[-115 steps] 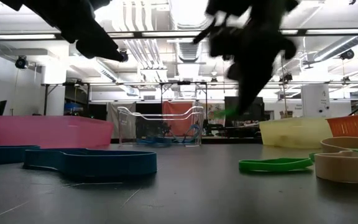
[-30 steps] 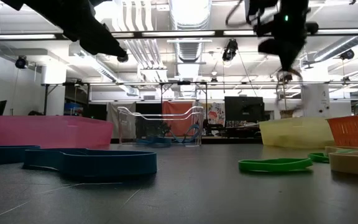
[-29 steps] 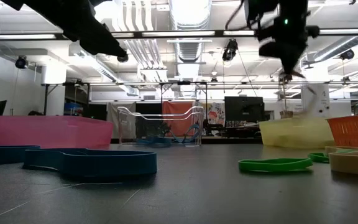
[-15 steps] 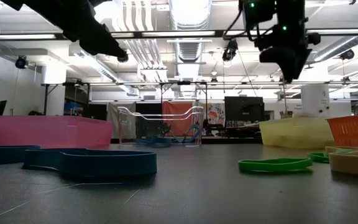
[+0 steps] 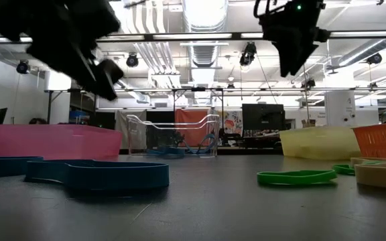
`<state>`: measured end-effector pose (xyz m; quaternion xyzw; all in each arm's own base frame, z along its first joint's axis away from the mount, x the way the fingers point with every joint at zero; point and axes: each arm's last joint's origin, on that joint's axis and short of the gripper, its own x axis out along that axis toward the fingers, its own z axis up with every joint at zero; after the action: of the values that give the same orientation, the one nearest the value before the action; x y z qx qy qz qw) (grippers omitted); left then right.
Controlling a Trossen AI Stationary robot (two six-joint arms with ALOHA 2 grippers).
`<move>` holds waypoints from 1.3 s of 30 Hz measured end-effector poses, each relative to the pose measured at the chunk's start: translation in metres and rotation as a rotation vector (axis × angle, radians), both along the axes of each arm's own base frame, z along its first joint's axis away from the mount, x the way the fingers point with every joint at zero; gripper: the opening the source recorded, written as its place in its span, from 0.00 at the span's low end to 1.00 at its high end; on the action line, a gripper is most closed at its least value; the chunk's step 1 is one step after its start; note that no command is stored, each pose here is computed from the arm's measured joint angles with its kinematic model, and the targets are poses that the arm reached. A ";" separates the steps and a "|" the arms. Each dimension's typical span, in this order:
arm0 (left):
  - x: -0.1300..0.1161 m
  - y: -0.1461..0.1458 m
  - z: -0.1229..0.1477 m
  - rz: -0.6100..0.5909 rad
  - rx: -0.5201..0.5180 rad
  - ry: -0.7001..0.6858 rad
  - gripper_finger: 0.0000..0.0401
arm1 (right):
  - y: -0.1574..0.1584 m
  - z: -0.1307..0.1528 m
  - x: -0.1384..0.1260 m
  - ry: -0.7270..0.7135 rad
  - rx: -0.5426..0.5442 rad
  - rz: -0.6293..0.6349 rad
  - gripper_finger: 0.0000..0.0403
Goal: Sort rubber bands into baskets
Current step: Put the blue rubber band into the transparent bin
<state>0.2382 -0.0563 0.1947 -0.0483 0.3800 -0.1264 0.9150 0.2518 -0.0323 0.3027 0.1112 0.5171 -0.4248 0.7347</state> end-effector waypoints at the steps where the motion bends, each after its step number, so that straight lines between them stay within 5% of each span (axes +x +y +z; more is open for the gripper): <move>1: 0.005 -0.002 -0.009 -0.004 -0.001 -0.002 0.49 | 0.003 0.000 0.002 -0.018 -0.006 0.013 0.50; 11: 0.023 -0.027 -0.050 -0.030 -0.039 0.156 0.49 | 0.023 0.000 0.012 -0.072 -0.100 0.129 0.50; 19: 0.029 -0.036 -0.073 0.094 -0.015 0.239 0.47 | 0.028 -0.001 0.012 -0.053 -0.121 0.166 0.50; 22: 0.031 -0.040 -0.075 0.114 0.027 0.233 0.40 | 0.030 -0.001 0.012 -0.053 -0.121 0.173 0.50; 25: 0.032 -0.042 -0.073 0.113 0.063 0.237 0.22 | 0.032 -0.002 0.012 -0.053 -0.120 0.181 0.50; 28: 0.032 -0.042 -0.068 0.109 0.093 0.277 0.04 | 0.034 -0.002 0.012 -0.052 -0.120 0.189 0.50; 31: 0.030 -0.041 -0.056 0.068 0.138 0.303 0.02 | 0.034 -0.001 0.012 -0.052 -0.139 0.189 0.50; 39: 0.036 -0.010 0.037 0.063 0.386 -0.016 0.00 | 0.033 -0.001 0.013 -0.077 -0.194 0.153 0.50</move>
<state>0.2743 -0.0666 0.2319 0.1172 0.3881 -0.0230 0.9139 0.2646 0.0007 0.3015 0.0162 0.4518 -0.4108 0.7917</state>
